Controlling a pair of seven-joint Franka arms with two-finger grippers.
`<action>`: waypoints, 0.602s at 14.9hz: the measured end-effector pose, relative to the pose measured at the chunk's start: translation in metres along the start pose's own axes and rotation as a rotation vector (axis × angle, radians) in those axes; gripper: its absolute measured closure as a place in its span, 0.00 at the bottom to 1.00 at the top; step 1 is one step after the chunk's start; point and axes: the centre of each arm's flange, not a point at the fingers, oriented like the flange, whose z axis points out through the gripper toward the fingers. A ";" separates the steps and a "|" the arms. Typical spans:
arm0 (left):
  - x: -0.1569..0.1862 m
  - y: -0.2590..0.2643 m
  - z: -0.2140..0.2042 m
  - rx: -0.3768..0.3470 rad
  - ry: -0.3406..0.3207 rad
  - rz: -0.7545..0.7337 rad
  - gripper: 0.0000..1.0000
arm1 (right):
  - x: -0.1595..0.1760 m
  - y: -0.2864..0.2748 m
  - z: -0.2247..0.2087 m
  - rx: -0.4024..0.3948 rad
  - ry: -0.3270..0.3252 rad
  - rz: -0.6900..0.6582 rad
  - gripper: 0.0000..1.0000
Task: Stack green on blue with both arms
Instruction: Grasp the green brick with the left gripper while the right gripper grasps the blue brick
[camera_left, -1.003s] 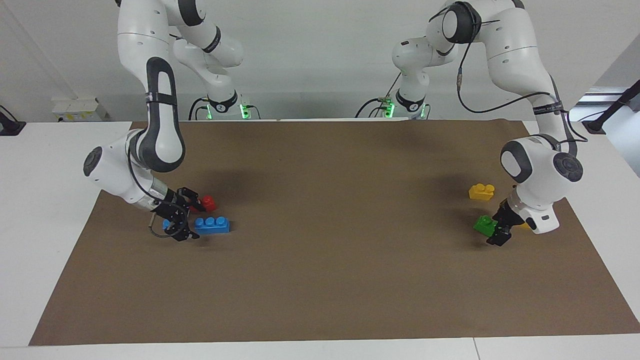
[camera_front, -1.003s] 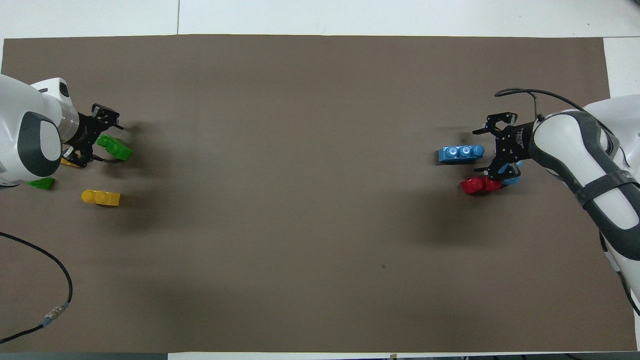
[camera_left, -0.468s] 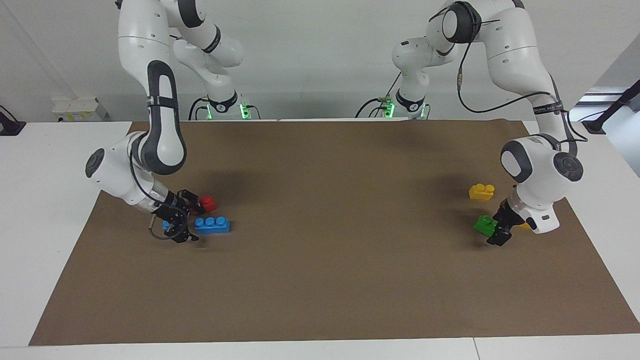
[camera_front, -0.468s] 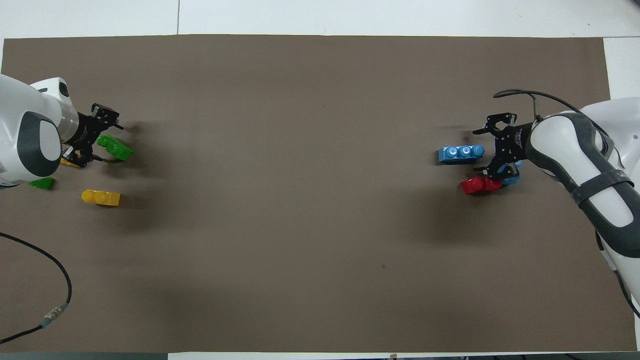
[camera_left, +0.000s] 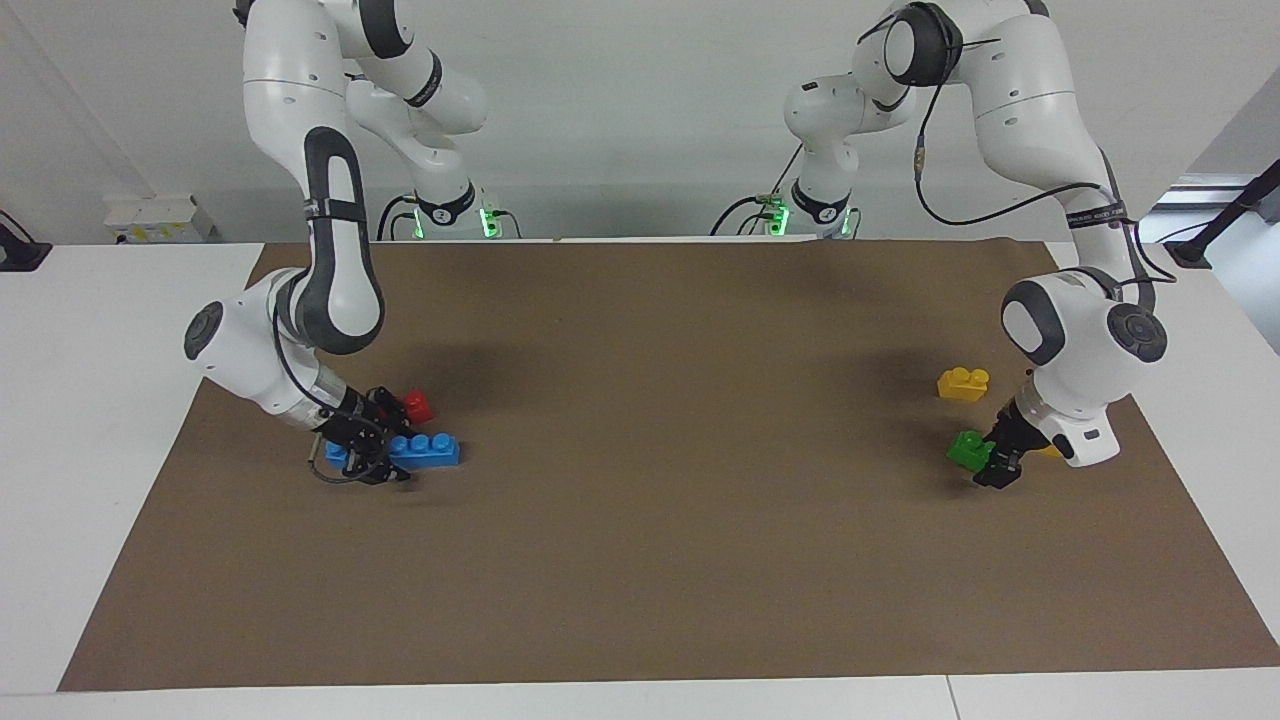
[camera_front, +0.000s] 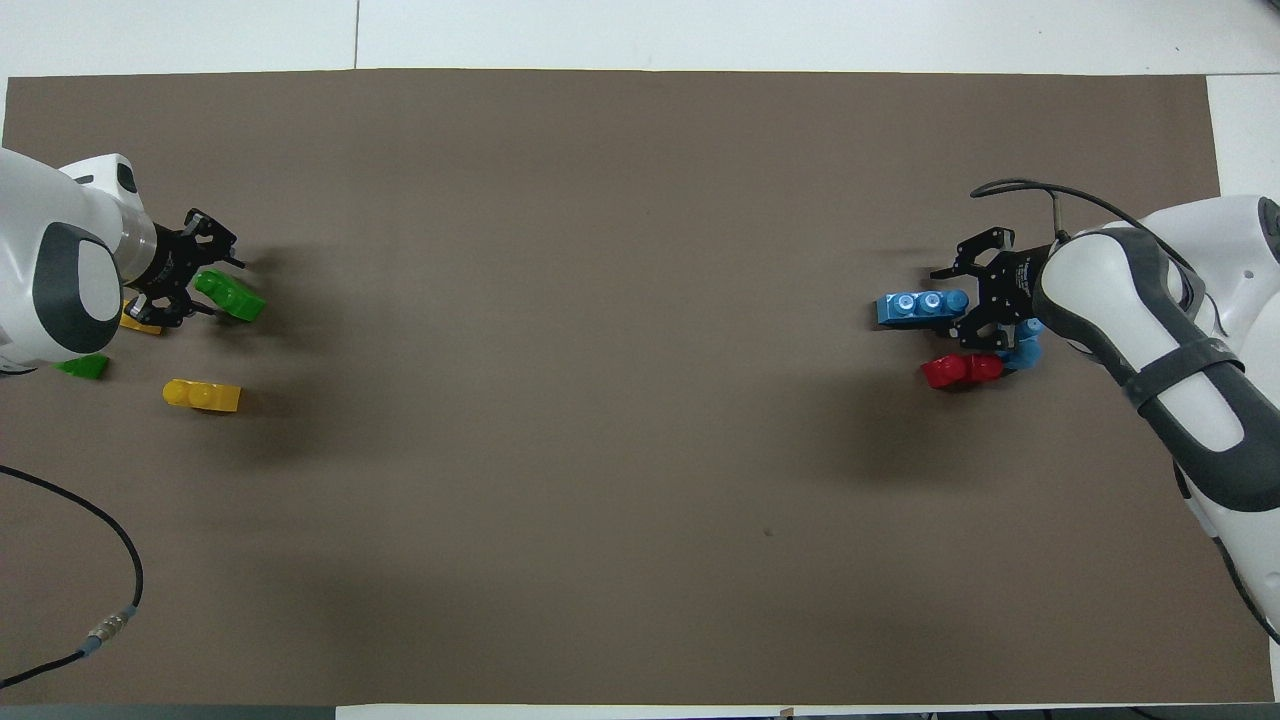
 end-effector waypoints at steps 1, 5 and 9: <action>0.000 0.001 -0.002 -0.001 0.001 0.000 0.30 | 0.000 0.000 0.000 0.000 0.000 0.000 0.40; 0.002 0.003 -0.009 -0.004 0.004 0.001 0.49 | 0.002 0.000 -0.001 0.002 0.001 0.003 0.40; 0.002 0.003 -0.009 -0.004 0.004 0.001 0.66 | 0.004 0.000 -0.002 0.006 -0.002 0.005 0.40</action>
